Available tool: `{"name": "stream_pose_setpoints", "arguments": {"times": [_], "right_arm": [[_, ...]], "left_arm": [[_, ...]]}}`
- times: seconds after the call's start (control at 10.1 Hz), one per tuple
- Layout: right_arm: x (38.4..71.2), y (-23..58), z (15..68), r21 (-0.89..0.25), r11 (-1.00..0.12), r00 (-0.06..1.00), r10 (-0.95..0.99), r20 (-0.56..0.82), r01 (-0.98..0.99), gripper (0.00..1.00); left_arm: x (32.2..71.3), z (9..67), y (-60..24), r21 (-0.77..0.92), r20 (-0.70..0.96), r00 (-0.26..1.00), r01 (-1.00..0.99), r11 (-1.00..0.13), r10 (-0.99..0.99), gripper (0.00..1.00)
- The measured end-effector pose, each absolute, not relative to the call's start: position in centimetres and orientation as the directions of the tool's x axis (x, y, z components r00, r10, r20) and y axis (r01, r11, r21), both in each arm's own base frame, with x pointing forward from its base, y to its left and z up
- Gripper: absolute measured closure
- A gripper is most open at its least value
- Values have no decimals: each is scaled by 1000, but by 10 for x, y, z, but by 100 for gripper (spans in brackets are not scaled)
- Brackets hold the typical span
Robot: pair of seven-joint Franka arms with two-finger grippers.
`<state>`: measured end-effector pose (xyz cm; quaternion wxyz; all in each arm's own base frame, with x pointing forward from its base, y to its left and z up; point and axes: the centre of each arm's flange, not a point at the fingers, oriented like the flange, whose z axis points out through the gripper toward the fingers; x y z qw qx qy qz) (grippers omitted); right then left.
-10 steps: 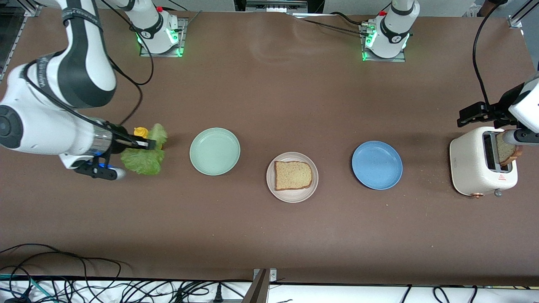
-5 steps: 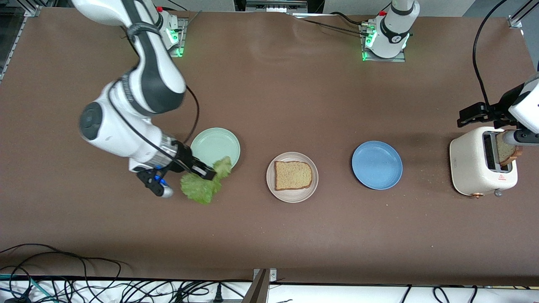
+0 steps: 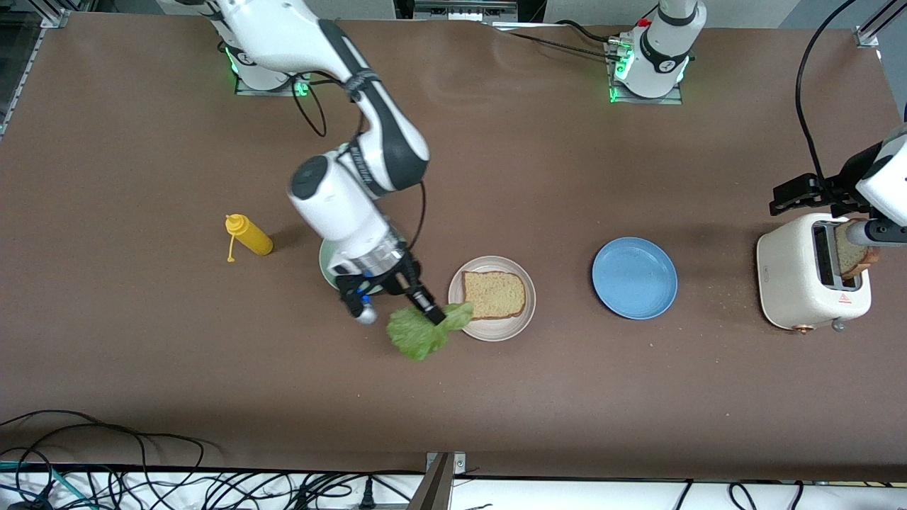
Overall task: Make sandwich on beige plate with both arms
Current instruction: 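Lower the lettuce onto the bread slice and open the right gripper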
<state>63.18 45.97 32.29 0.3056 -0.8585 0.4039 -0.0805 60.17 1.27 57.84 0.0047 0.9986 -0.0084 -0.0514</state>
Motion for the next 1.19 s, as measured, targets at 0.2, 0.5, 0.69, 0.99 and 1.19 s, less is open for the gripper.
{"name": "stream_pose_setpoints", "arguments": {"times": [0.2,0.5,0.69,0.99,1.19], "right_arm": [[600,507,276,-612,-470,669,-731,-135,-636,89],[581,530,251,-594,-419,631,-749,-202,-687,89],[577,533,246,-569,-441,640,-740,-208,-695,75],[571,538,243,-540,-504,677,-715,-177,-674,35],[581,527,253,-429,-588,701,-694,-168,-685,5]], "left_arm": [[602,578,13,10,-103,995,-16,-1000,-17,0],[602,577,13,10,-105,994,-16,-1000,-17,0],[602,577,13,11,-106,994,-16,-1000,-17,0],[602,576,13,11,-106,994,-16,-1000,-17,0],[602,576,13,11,-107,994,-16,-1000,-17,0]]}}
